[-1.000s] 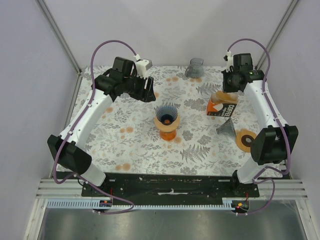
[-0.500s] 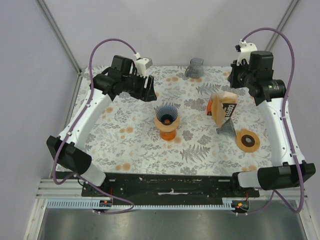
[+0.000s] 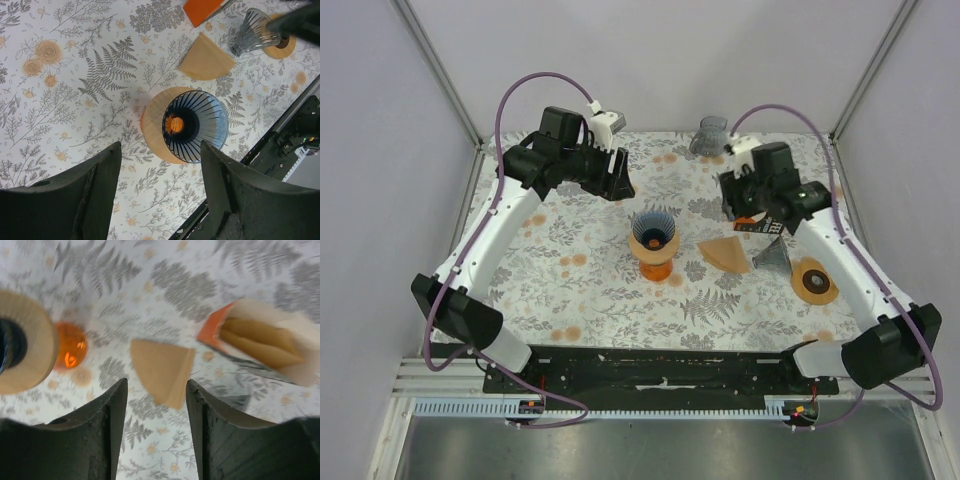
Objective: Place the coffee filter in the dripper
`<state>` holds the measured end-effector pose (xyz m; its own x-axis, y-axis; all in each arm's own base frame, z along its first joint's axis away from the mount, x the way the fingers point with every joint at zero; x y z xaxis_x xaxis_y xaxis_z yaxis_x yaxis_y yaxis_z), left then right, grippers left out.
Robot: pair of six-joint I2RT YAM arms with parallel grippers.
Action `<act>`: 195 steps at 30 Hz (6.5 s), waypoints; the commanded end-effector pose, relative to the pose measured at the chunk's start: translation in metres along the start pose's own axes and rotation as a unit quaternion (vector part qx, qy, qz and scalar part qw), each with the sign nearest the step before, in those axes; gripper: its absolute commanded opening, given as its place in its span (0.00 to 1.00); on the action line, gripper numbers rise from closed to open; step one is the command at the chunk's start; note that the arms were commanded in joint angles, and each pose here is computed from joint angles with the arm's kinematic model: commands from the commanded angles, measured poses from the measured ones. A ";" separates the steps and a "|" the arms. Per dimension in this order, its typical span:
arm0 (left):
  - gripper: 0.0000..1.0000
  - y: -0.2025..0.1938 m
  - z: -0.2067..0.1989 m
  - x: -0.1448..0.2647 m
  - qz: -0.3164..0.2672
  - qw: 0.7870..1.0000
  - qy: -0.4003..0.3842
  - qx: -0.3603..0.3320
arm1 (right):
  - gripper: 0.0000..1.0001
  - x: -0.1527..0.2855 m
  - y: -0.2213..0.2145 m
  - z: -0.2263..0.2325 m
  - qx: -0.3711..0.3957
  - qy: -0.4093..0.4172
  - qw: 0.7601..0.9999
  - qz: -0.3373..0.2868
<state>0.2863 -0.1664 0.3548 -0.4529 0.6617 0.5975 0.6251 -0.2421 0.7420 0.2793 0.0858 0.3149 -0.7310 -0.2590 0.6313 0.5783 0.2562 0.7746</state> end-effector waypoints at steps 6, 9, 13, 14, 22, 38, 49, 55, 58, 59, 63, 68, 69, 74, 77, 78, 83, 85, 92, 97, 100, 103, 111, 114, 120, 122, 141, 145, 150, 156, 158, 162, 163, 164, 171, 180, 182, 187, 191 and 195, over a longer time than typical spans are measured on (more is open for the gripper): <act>0.70 0.005 -0.006 0.021 -0.025 0.999 -0.006 -0.034 | 0.68 -0.055 -0.072 0.050 0.062 0.053 0.992 0.095; 0.71 0.005 -0.007 0.022 -0.027 0.999 -0.009 -0.035 | 0.69 -0.069 -0.086 0.067 0.113 0.032 0.987 0.108; 0.70 0.004 -0.008 0.025 -0.030 0.999 -0.005 -0.039 | 0.70 -0.087 -0.105 0.075 0.149 -0.011 0.979 0.136; 0.71 0.005 -0.008 0.026 -0.032 0.999 -0.005 -0.041 | 0.69 -0.093 -0.109 0.075 0.152 -0.018 0.978 0.144; 0.71 0.004 -0.009 0.029 -0.034 0.998 -0.004 -0.046 | 0.65 -0.118 -0.122 0.073 0.179 -0.073 0.964 0.181; 0.70 0.005 -0.009 0.031 -0.037 0.998 -0.003 -0.050 | 0.24 -0.142 -0.124 0.067 0.209 -0.140 0.950 0.185; 0.70 0.007 -0.010 0.034 -0.043 0.998 0.002 -0.052 | 0.00 -0.112 -0.097 0.053 0.161 -0.169 0.964 0.125; 0.71 0.008 -0.010 0.035 -0.045 0.998 0.003 -0.053 | 0.00 -0.069 -0.065 0.051 0.101 -0.138 0.981 0.087; 0.72 0.008 -0.013 0.036 -0.044 0.997 -0.011 -0.059 | 0.00 -0.041 -0.044 0.052 0.059 -0.115 0.990 0.054; 0.74 0.009 -0.015 0.037 -0.045 0.997 -0.022 -0.061 | 0.00 -0.031 -0.038 0.052 0.048 -0.108 0.992 0.040; 0.84 0.015 -0.028 0.041 -0.055 0.994 -0.051 -0.075 | 0.00 0.006 -0.009 0.054 0.005 -0.078 0.997 -0.012; 0.89 0.023 -0.067 0.024 -0.058 0.989 -0.049 -0.131 | 0.00 0.036 0.016 0.064 -0.056 -0.014 0.996 -0.073; 0.90 0.026 -0.074 0.021 -0.063 0.987 -0.047 -0.140 | 0.00 0.040 0.020 0.067 -0.066 -0.002 0.994 -0.085; 0.92 0.036 -0.104 -0.007 -0.066 0.983 -0.030 -0.166 | 0.00 0.053 0.030 0.077 -0.096 0.040 0.987 -0.119; 0.92 0.036 -0.116 -0.025 -0.060 0.984 -0.020 -0.167 | 0.00 0.058 0.031 0.081 -0.100 0.052 0.986 -0.125; 0.93 0.035 -0.117 -0.031 -0.058 0.984 -0.012 -0.166 | 0.00 0.060 0.031 0.083 -0.100 0.057 0.985 -0.127; 0.93 0.032 -0.122 -0.056 -0.048 0.986 0.005 -0.157 | 0.00 0.064 0.031 0.088 -0.098 0.074 0.984 -0.131; 0.93 0.032 -0.121 -0.061 -0.045 0.986 0.015 -0.157 | 0.00 0.066 0.031 0.089 -0.096 0.084 0.983 -0.133; 0.38 0.031 -0.110 -0.064 -0.053 0.983 0.069 -0.159 | 0.00 0.069 0.028 0.087 -0.084 0.087 0.983 -0.138; 0.02 0.025 -0.112 -0.058 -0.052 0.986 0.055 -0.149 | 0.00 0.069 0.030 0.083 -0.080 0.066 0.984 -0.146; 0.02 0.023 -0.112 -0.055 -0.055 0.989 0.054 -0.129 | 0.00 0.066 0.033 0.085 -0.082 0.069 0.983 -0.151; 0.02 0.028 -0.118 -0.048 -0.072 0.991 0.052 -0.102 | 0.35 0.053 0.041 0.096 -0.104 0.109 0.976 -0.160; 0.02 0.031 -0.127 -0.029 -0.097 0.988 0.062 -0.106 | 0.47 0.032 0.046 0.099 -0.130 0.089 0.972 -0.174; 0.02 0.032 -0.125 -0.028 -0.101 0.986 0.078 -0.110 | 0.45 0.025 0.043 0.096 -0.134 0.060 0.973 -0.180; 0.02 0.033 -0.119 -0.024 -0.109 0.981 0.106 -0.118 | 0.24 0.015 0.030 0.080 -0.138 -0.036 0.972 -0.188; 0.02 0.034 -0.118 -0.024 -0.111 0.979 0.117 -0.123 | 0.15 0.014 0.029 0.080 -0.137 -0.040 0.972 -0.187; 0.02 0.039 -0.120 -0.020 -0.119 0.978 0.110 -0.129 | 0.31 -0.001 0.033 0.100 -0.117 0.074 0.967 -0.212; 0.02 0.034 -0.110 -0.019 -0.108 0.970 0.143 -0.164 | 0.07 0.010 0.030 0.087 -0.119 0.012 0.968 -0.219; 0.02 0.023 -0.099 -0.021 -0.084 0.962 0.178 -0.190 | 0.00 0.021 0.032 0.081 -0.089 0.008 0.974 -0.207; 0.16 0.022 -0.105 -0.007 -0.077 0.965 0.138 -0.209 | 0.00 0.016 0.037 0.090 -0.051 0.056 0.991 -0.113; 0.53 0.022 -0.108 0.003 -0.071 0.967 0.119 -0.214 | 0.00 0.017 0.038 0.092 -0.044 0.083 0.992 -0.078; 0.79 0.022 -0.112 0.028 -0.072 0.970 0.088 -0.217 | 0.00 0.017 0.037 0.098 -0.037 0.147 0.988 -0.010; 0.82 0.021 -0.111 0.031 -0.071 0.970 0.085 -0.218 | 0.00 0.017 0.038 0.101 -0.034 0.163 0.986 0.005; 0.84 0.020 -0.111 0.036 -0.073 0.969 0.084 -0.219 | 0.00 0.016 0.038 0.104 -0.032 0.185 0.982 0.021; 0.87 0.011 -0.091 0.031 -0.051 0.978 0.089 -0.182 | 0.00 -0.004 0.034 0.121 -0.024 0.242 0.963 0.113; 0.86 0.001 -0.073 -0.004 -0.014 0.991 0.065 -0.119 | 0.00 -0.031 0.036 0.141 -0.001 0.224 0.961 0.160; 0.85 -0.003 -0.071 -0.012 -0.004 0.992 0.060 -0.110 | 0.00 -0.035 0.036 0.144 0.003 0.220 0.961 0.166; 0.69 -0.013 -0.059 -0.027 0.021 0.991 0.081 -0.105 | 0.00 -0.044 0.034 0.146 0.006 0.216 0.961 0.175; 0.44 -0.018 -0.045 -0.033 0.029 0.990 0.099 -0.093 | 0.03 -0.046 0.035 0.146 0.010 0.214 0.962 0.171; 0.29 -0.024 -0.040 -0.038 0.038 0.990 0.098 -0.090 | 0.08 -0.046 0.040 0.147 0.016 0.217 0.964 0.154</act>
<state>0.2561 -0.2113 0.3311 -0.5238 0.4758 0.7066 0.5439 -0.4516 0.7073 0.2791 0.2408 0.2944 -0.2531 -0.4965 0.8303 0.7755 0.4089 0.4810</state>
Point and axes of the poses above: each gripper's point midway between its finger pads, its own x axis back along the fingers, its own z axis along the line the jaws close on, y = z × x, the point moved 10 cm from there along x, back along the fingers, and after that the axes turned 2 degrees about x, right-handed, at the moved point
